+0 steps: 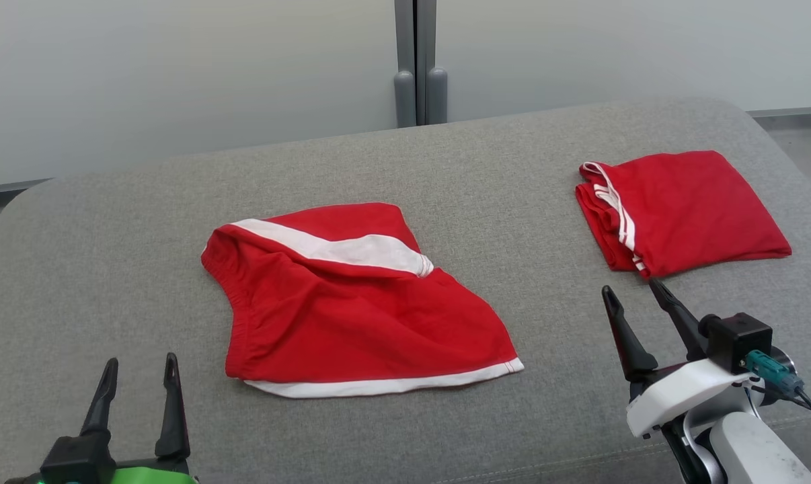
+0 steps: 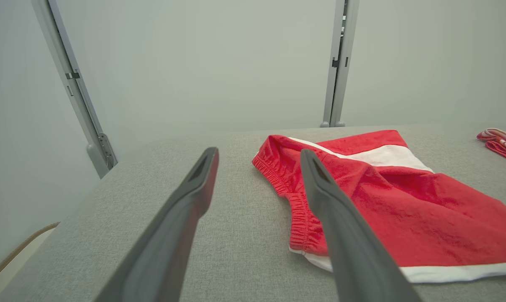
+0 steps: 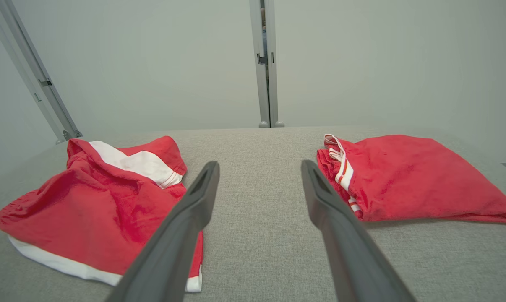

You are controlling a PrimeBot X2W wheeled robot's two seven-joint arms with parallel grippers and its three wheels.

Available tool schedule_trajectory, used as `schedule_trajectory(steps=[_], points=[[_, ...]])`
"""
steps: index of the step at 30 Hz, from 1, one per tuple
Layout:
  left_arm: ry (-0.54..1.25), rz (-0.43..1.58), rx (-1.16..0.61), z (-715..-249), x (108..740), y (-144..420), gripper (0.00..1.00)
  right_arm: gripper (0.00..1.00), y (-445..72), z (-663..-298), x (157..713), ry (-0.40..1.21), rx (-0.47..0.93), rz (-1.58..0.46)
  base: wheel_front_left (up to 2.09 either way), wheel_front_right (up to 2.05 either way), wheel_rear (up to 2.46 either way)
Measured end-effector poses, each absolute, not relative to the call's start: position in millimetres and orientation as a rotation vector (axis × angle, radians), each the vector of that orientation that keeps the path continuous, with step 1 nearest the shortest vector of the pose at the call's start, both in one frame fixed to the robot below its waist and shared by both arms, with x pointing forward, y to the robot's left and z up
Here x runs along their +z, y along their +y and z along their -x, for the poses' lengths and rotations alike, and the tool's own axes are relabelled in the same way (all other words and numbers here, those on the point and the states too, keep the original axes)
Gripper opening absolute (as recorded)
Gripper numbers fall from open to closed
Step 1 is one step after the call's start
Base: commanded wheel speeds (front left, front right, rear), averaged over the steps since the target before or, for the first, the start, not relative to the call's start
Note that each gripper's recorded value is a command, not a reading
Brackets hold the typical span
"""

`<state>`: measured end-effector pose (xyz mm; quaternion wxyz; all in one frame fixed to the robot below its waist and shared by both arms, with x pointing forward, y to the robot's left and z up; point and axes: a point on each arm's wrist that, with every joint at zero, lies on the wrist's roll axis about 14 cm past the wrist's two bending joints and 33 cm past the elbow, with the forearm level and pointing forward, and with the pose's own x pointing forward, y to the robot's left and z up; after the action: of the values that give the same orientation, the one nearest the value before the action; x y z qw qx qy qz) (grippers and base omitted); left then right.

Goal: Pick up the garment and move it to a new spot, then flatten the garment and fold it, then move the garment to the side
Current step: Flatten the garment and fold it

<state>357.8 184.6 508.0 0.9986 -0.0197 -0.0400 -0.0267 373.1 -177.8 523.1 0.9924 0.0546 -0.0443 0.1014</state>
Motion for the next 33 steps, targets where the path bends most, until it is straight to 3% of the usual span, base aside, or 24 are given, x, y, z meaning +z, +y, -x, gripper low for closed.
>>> schedule_trajectory(steps=[33], points=[[-0.021, 0.04, -0.002, -340, 488, 210, 1.0, 1.0, -179, -366, 512, -0.064, 0.18, -0.123, 0.0, 0.0, 0.0]])
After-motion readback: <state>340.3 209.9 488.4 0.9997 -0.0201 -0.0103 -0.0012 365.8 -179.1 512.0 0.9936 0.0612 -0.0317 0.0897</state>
